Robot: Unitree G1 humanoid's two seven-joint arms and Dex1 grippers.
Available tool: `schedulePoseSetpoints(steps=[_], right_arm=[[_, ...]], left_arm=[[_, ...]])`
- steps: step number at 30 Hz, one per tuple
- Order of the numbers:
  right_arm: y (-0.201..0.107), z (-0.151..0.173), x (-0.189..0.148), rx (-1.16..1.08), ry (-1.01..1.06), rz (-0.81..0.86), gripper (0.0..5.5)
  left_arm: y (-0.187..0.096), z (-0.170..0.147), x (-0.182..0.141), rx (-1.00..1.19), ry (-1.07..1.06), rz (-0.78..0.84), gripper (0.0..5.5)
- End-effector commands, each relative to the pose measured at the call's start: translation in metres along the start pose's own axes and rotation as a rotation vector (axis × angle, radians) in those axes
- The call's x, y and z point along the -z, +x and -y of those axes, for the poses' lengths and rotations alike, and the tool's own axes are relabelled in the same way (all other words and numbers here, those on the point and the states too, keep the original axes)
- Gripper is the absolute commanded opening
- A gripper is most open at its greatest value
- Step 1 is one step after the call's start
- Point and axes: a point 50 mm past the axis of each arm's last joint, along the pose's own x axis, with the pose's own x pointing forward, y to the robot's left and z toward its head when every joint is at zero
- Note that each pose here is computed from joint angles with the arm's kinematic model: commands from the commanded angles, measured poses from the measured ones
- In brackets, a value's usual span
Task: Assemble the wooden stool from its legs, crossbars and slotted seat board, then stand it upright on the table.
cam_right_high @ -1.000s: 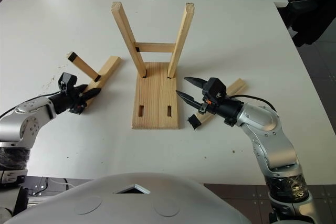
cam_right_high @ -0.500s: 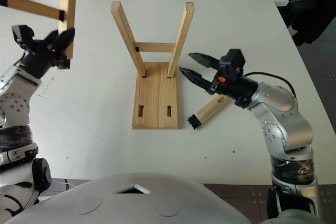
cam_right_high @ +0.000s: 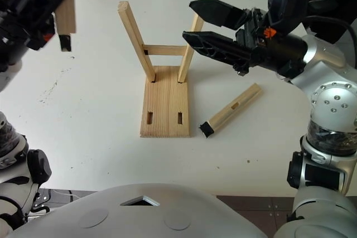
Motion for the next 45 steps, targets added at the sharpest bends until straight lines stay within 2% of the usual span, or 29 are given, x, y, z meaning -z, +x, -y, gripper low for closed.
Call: schedulePoseSetpoints(steps=[1, 15, 27, 38, 45], right_arm=[[0.012, 0.000, -0.012, -0.127, 0.044, -0.045, 3.71], [0.033, 0.011, -0.022, -0.244, 0.008, -0.125, 3.71], [0.041, 0.006, -0.026, -0.322, 0.004, -0.135, 3.71], [0.038, 0.010, -0.016, -0.307, -0.038, -0.201, 2.12], [0.034, 0.010, -0.009, -0.294, -0.076, -0.241, 2.06]], left_arm=[[0.002, -0.001, 0.018, -0.009, -0.012, -0.057, 2.04], [0.018, 0.018, 0.040, 0.239, -0.065, -0.105, 2.04], [0.015, 0.008, 0.061, 0.237, -0.084, -0.185, 2.04], [0.016, 0.012, 0.059, 0.287, -0.085, -0.187, 2.04], [0.017, 0.009, 0.055, 0.284, -0.077, -0.176, 2.04]])
